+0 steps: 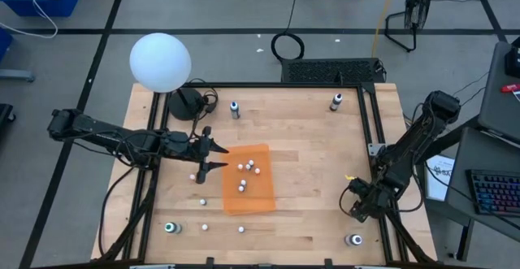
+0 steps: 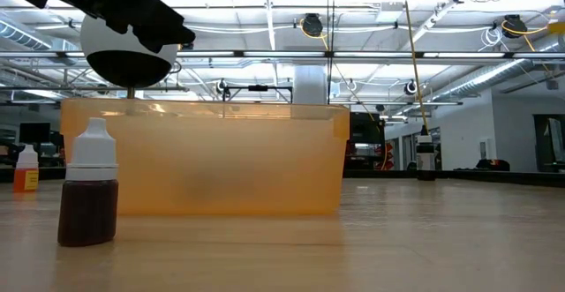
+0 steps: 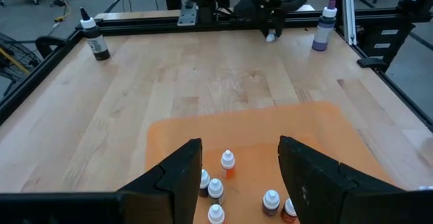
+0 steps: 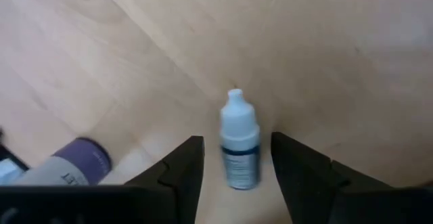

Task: Pick & Place food coloring
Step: Put the small dark blue food coloring bottle into the orange bin

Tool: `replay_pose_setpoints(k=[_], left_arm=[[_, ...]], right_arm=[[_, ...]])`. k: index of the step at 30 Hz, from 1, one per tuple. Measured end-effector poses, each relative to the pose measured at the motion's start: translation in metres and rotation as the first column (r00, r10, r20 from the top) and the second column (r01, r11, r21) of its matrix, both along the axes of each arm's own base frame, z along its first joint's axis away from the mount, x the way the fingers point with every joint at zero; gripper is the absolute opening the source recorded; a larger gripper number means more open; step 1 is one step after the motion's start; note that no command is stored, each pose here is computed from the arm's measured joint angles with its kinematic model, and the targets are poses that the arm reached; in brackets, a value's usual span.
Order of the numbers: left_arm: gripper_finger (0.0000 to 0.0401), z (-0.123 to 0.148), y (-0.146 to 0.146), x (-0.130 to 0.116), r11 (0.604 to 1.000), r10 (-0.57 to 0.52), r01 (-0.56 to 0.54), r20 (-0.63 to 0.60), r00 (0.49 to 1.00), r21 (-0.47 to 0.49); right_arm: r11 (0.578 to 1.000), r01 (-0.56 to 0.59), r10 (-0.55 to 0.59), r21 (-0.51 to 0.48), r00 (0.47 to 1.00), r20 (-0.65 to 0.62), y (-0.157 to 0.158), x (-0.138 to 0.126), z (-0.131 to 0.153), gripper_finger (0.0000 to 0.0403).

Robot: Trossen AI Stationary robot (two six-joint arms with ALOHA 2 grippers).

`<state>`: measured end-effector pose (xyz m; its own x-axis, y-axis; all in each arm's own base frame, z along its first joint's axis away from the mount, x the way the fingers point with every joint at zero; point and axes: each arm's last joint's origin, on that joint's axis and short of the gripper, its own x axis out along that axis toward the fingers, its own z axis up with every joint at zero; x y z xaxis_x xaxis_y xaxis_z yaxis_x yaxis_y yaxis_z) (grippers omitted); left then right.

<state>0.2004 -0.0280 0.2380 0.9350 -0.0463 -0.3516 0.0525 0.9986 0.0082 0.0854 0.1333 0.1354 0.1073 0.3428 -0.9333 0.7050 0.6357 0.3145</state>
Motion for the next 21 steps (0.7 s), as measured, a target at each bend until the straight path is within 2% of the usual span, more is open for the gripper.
replay_pose_setpoints(k=[14,21], left_arm=[[0.0198,0.0001,0.0000,0.0000,1.000,0.001,-0.001,0.001,1.000,0.000],[0.0198,0.0001,0.0000,0.0000,1.000,0.001,-0.001,0.001,1.000,0.000]], right_arm=[[0.999,0.036,-0.037,-0.024,0.998,-0.044,-0.0060,-0.0056,-0.0100,0.0135],[0.998,0.045,-0.048,-0.044,0.996,-0.081,-0.0084,-0.0078,-0.0113,0.0087]])
